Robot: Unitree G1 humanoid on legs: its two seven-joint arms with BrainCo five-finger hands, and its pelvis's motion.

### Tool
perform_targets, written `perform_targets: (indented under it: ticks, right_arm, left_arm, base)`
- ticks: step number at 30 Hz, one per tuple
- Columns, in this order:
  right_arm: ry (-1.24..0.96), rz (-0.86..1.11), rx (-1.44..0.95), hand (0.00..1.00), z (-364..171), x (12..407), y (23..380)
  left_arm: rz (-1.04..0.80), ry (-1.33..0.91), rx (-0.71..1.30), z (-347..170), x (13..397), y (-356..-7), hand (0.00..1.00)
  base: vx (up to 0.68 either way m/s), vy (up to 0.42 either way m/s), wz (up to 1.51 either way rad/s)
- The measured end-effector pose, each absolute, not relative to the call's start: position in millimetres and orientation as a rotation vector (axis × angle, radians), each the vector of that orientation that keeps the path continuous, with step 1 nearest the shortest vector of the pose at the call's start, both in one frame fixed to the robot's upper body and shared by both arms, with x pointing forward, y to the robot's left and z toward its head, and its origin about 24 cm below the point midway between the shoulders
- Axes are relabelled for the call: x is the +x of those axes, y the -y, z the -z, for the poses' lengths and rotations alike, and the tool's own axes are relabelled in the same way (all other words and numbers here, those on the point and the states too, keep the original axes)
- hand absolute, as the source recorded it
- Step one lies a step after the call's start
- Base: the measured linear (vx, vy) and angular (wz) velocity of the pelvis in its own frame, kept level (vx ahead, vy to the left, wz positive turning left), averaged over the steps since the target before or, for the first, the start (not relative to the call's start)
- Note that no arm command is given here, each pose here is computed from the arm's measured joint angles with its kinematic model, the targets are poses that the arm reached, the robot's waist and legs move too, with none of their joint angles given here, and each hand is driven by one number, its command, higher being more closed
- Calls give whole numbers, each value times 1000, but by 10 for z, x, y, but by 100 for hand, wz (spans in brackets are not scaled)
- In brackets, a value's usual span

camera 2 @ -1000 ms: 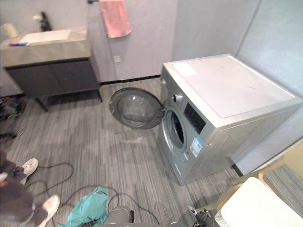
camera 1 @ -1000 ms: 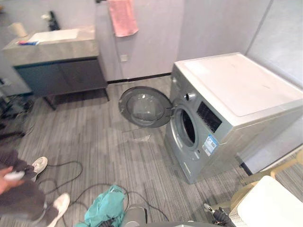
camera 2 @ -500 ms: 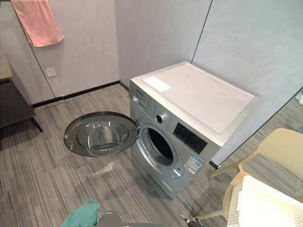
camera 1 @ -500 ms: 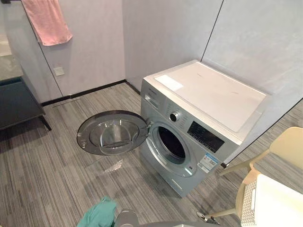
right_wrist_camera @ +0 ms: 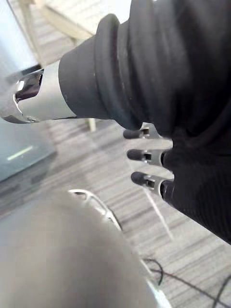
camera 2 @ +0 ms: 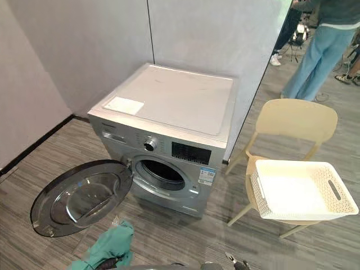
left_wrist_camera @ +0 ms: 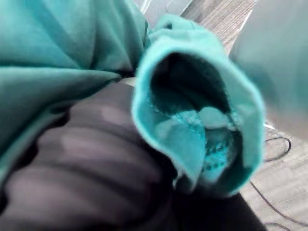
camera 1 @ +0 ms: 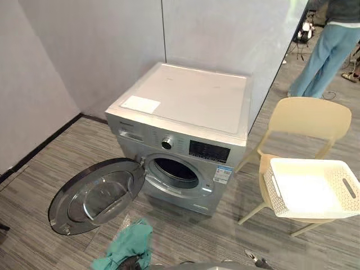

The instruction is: Pick up the laundry basket with both hands and put the clothes into the washing machine.

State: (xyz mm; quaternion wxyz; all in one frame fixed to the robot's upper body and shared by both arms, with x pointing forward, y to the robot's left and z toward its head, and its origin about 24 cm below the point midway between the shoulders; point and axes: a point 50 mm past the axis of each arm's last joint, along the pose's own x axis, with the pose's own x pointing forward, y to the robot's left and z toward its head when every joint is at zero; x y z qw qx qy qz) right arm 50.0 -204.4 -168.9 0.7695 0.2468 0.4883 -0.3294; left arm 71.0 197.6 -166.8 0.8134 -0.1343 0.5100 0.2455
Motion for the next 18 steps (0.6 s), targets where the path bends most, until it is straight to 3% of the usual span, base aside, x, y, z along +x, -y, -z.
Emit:
perform_targets:
  ticks: [8, 14, 16, 18]
  right_arm:
    - [-1036, 593, 422, 0, 1637, 748, 2108]
    - [-992, 474, 373, 0, 1584, 1103, 1957]
    - [-1030, 426, 398, 0, 1624, 1073, 1767]
    - [-1060, 466, 408, 0, 1660, 936, 1811]
  left_arm:
    - [-539, -1001, -301, 1606, 763, -1963, 100]
    - [-565, -1066, -250, 1637, 554, -2116, 100]
    - [-562, -1106, -170, 1628, 477, -2295, 100]
    - [-526, -1137, -136, 1640, 445, -2298, 100]
  base:
    - [146, 66, -35]
    - [183, 334, -59]
    - [149, 319, -7]
    - [74, 233, 9]
